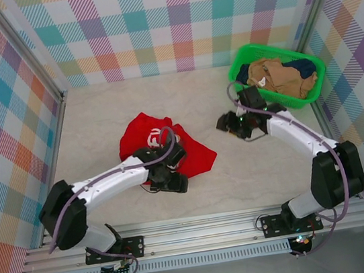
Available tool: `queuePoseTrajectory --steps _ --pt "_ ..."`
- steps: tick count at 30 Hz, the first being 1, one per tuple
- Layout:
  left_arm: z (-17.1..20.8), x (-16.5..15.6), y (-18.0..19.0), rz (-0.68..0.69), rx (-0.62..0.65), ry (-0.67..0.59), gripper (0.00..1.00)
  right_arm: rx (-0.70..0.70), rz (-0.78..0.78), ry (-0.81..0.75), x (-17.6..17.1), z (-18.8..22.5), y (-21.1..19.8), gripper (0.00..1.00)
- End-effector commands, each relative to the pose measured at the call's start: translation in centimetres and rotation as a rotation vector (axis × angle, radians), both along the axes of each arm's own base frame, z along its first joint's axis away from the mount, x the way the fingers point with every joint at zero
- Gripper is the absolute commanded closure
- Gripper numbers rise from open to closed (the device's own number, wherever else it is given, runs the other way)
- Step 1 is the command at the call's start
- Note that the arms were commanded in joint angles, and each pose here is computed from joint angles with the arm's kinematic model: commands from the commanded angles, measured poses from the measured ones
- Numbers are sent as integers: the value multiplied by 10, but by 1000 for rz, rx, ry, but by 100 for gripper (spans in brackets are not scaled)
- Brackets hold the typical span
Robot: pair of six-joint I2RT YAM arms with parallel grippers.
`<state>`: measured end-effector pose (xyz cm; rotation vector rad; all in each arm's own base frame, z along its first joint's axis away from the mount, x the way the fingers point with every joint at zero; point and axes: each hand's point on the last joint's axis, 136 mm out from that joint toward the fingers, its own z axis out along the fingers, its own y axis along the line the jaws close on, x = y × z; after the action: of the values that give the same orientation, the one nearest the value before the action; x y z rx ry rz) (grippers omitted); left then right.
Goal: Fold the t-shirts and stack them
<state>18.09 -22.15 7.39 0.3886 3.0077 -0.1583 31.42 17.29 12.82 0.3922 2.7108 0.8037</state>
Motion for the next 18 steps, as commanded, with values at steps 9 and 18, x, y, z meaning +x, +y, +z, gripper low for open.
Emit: queuePoseTrajectory --steps 9,18 --pt "-44 75 -30 -139 291 -242 52 -1 2 105 -61 -28 -15 49" --pt "55 110 -79 -118 98 -410 100 -32 -57 33 -59 -5 -35 50"
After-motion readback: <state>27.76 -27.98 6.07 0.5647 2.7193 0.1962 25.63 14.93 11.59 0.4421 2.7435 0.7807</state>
